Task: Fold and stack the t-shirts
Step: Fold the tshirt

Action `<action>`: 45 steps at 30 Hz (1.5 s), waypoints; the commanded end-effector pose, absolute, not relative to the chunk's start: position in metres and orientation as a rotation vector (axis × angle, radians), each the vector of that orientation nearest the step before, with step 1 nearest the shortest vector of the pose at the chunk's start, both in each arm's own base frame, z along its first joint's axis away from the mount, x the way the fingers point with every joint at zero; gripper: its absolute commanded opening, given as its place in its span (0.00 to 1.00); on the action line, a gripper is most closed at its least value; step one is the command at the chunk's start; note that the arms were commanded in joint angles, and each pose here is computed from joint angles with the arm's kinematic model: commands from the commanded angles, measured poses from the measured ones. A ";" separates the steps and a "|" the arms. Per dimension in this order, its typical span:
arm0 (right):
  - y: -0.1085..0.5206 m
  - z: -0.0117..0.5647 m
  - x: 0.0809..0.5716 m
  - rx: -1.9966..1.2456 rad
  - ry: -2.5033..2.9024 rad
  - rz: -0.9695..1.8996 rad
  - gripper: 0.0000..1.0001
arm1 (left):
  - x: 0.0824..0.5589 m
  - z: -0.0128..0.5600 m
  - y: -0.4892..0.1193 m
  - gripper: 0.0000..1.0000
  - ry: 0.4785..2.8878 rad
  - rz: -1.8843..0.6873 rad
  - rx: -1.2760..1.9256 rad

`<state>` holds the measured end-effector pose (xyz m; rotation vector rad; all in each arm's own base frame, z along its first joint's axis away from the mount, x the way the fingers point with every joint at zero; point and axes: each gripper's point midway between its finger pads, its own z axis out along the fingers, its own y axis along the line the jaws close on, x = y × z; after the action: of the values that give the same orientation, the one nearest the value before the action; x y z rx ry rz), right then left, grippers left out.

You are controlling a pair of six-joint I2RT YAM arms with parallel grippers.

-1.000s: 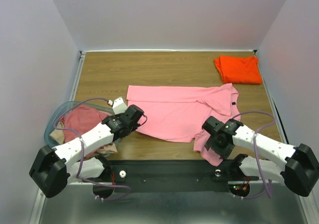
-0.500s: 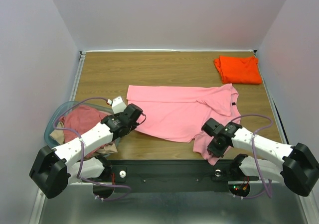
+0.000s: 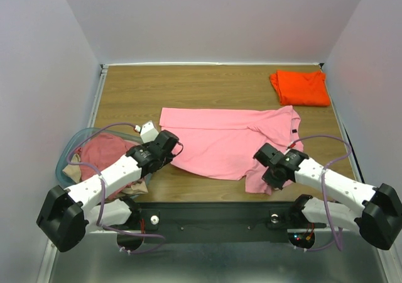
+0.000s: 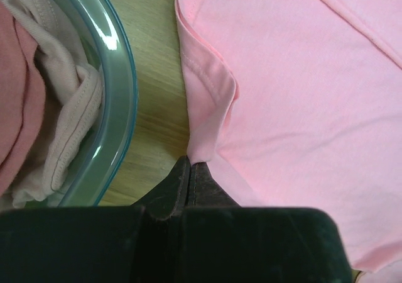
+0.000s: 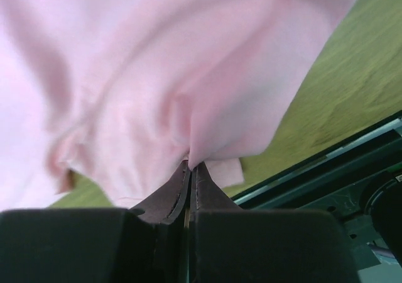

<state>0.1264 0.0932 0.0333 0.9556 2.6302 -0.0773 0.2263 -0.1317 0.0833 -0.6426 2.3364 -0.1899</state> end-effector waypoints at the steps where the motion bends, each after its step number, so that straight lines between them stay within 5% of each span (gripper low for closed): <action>1: 0.081 0.071 0.157 0.925 2.452 -0.111 0.00 | 0.234 0.083 -0.129 0.00 2.316 -0.185 -0.668; 23: 0.052 0.155 0.296 0.873 2.138 -0.185 0.00 | 0.290 0.090 -0.117 0.00 2.279 -0.096 -0.774; 45: 0.028 0.118 0.394 0.870 2.205 -0.215 0.00 | 0.365 0.066 -0.106 0.00 2.292 0.019 -0.865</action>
<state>0.3625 0.0291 0.1050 0.8931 2.2680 -0.2660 0.3459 -0.1136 0.0498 -0.8464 2.3611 -0.0017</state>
